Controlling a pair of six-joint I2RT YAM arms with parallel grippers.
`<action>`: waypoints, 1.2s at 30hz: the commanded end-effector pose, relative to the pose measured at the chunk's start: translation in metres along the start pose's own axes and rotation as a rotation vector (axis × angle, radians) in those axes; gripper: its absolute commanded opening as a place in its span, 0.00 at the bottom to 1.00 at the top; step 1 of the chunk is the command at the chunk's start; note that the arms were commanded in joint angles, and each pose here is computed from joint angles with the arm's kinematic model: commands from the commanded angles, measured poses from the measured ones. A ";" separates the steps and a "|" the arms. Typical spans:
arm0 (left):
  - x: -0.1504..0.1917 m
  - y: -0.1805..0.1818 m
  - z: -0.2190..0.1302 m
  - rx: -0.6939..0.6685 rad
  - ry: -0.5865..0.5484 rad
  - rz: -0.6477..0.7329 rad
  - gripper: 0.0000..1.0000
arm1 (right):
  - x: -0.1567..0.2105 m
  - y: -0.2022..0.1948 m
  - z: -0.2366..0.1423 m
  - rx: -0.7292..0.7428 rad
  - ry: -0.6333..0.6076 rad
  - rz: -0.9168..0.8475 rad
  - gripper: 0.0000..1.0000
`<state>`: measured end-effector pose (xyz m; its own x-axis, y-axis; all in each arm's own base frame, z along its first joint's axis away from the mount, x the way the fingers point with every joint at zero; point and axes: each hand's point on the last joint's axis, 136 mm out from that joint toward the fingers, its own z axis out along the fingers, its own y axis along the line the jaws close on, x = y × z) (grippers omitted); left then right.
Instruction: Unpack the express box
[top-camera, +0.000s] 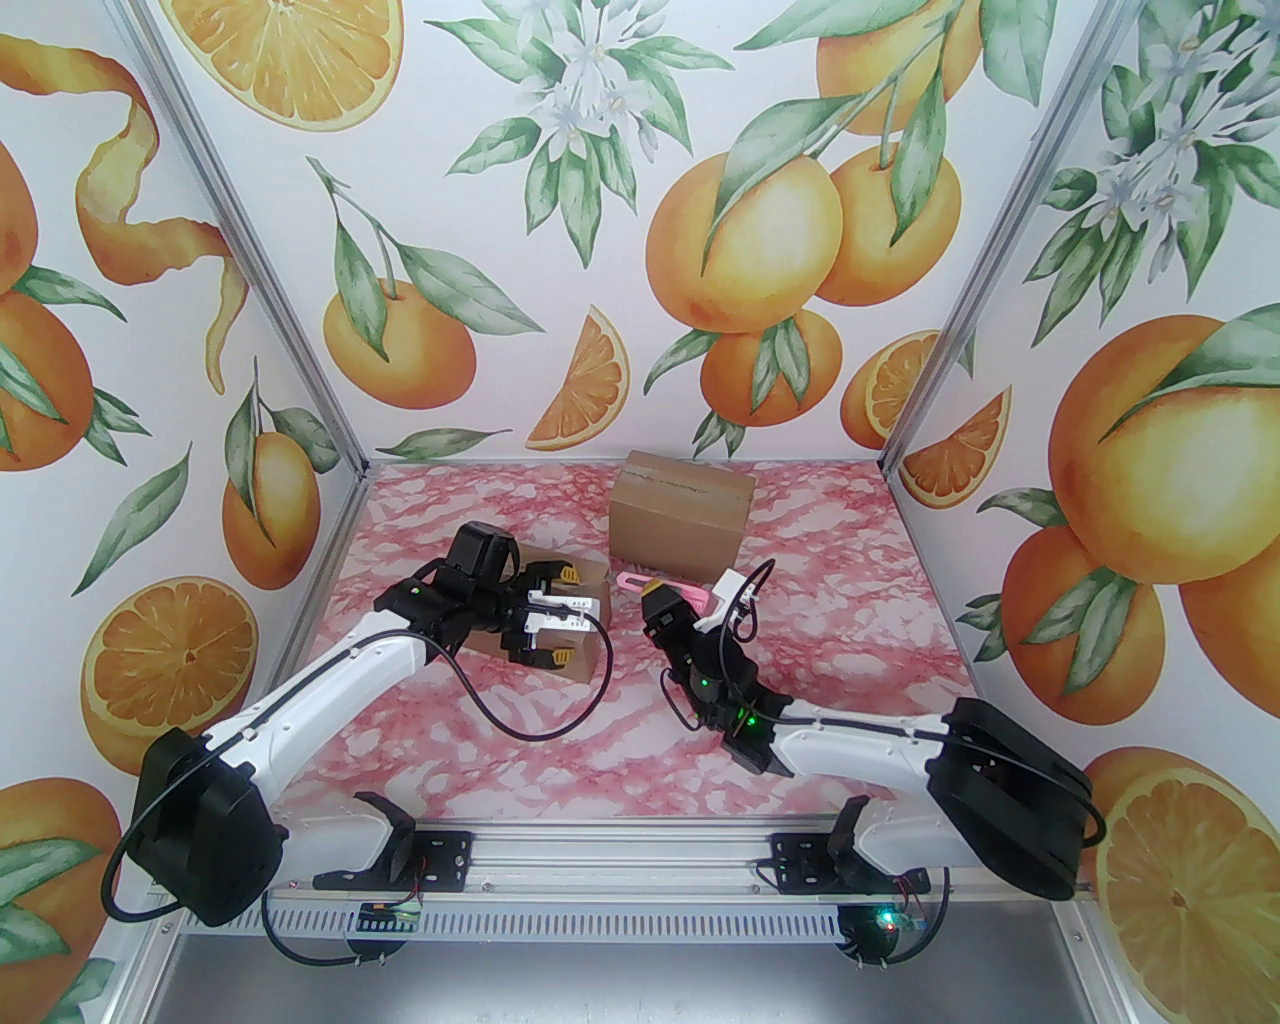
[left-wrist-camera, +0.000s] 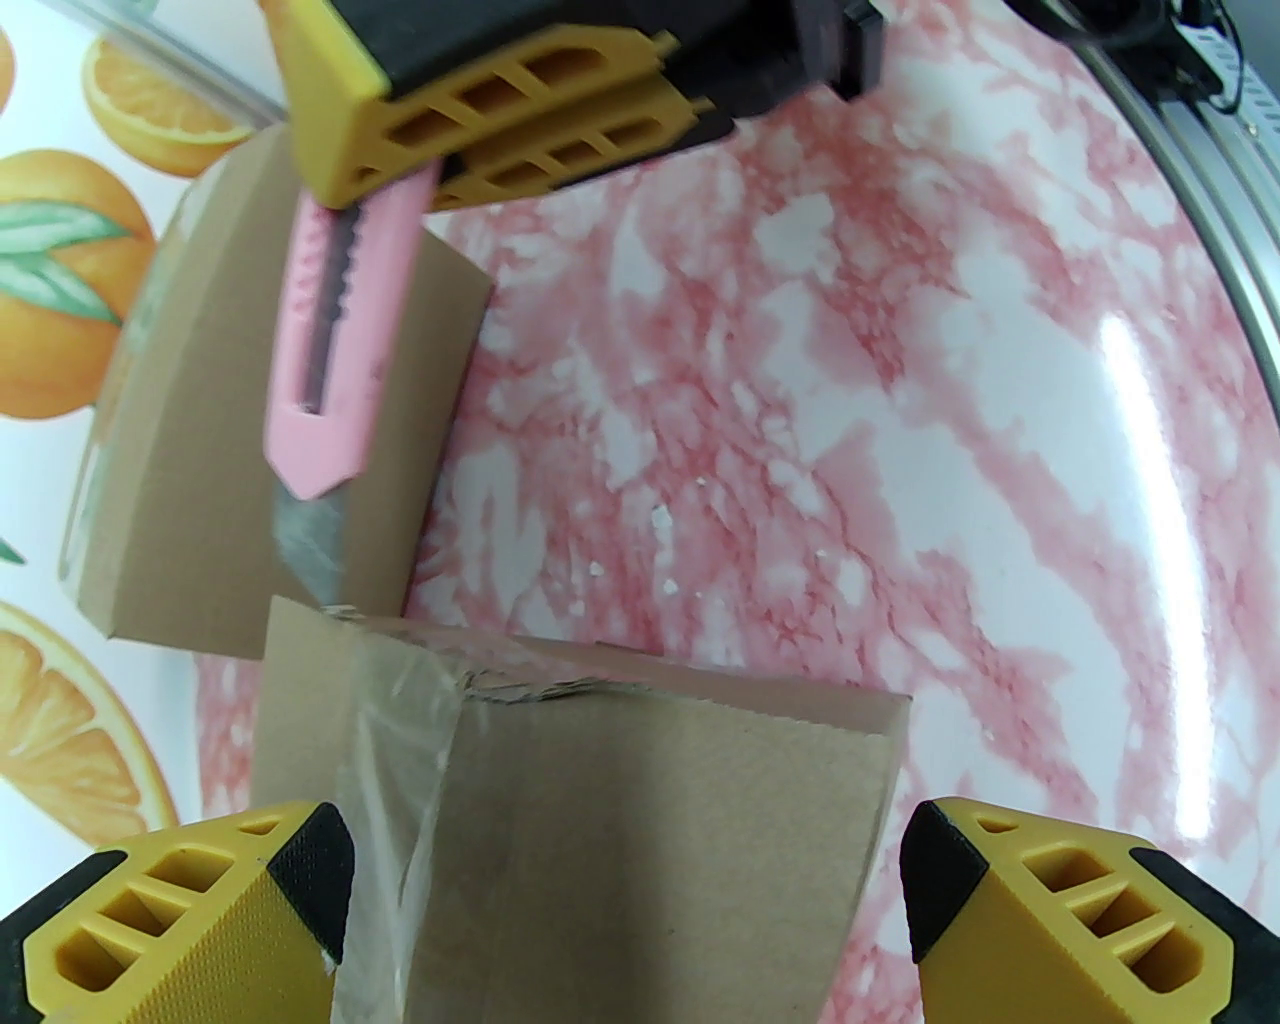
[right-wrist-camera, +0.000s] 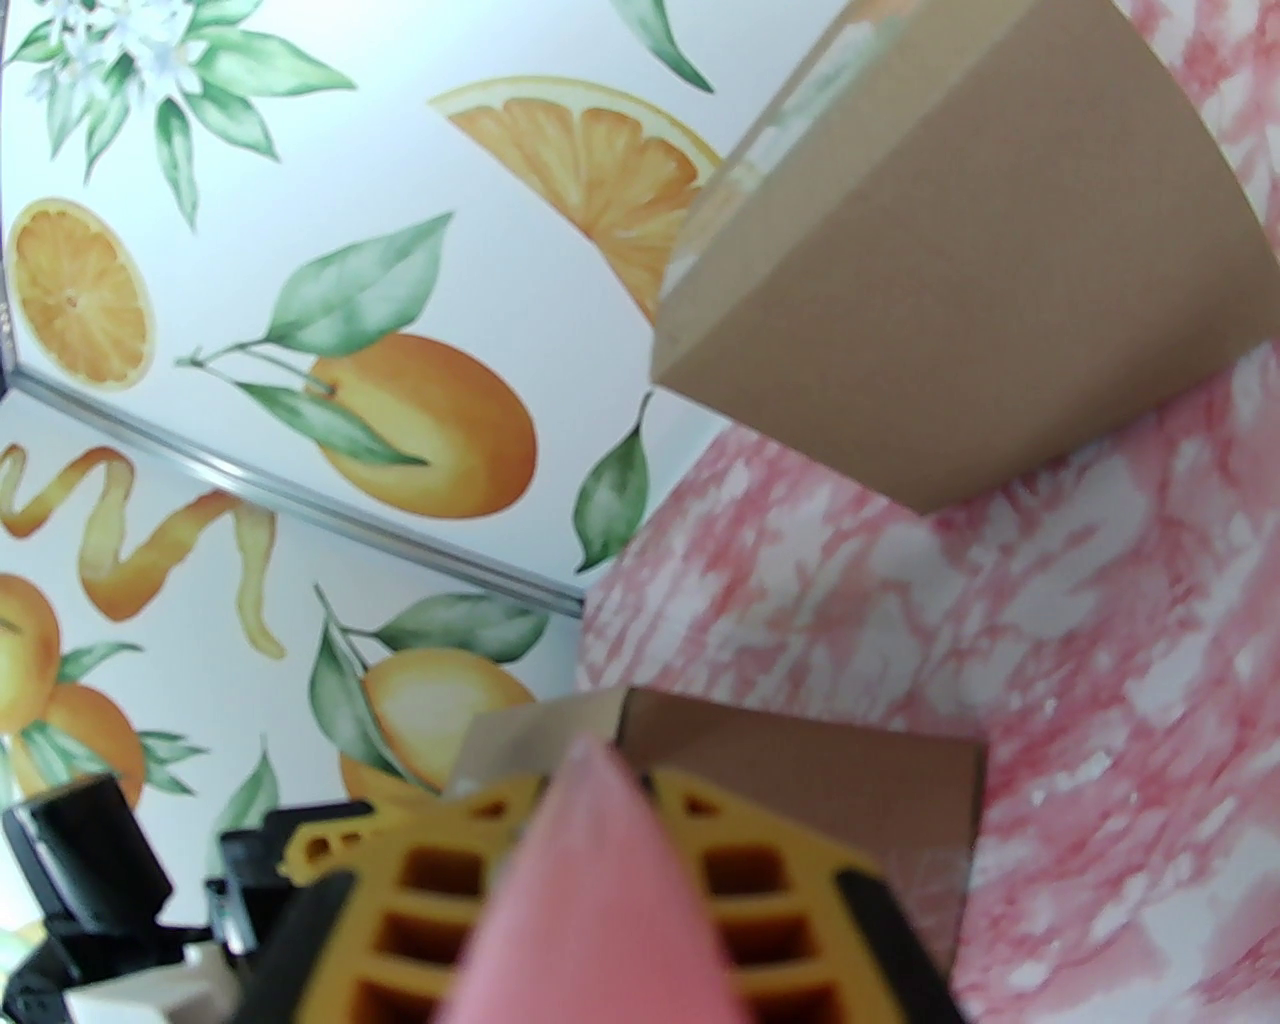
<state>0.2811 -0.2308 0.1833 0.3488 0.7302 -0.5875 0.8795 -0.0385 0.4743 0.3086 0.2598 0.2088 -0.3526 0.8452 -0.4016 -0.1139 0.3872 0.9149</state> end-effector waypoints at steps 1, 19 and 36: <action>-0.006 0.001 -0.008 -0.015 -0.043 -0.018 0.94 | -0.007 0.003 -0.002 -0.034 -0.047 0.069 0.00; 0.005 -0.007 -0.005 -0.013 -0.036 -0.056 0.94 | -0.003 -0.011 -0.002 -0.010 -0.064 0.101 0.00; 0.008 -0.004 -0.001 -0.031 -0.026 -0.061 0.93 | -0.002 -0.002 -0.002 -0.066 -0.063 0.125 0.00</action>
<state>0.2815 -0.2233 0.1748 0.2965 0.7261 -0.6204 0.8937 0.0181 0.4483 0.3101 0.2557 0.1972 -0.3202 0.8919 -0.3194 -0.0971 0.3045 0.9475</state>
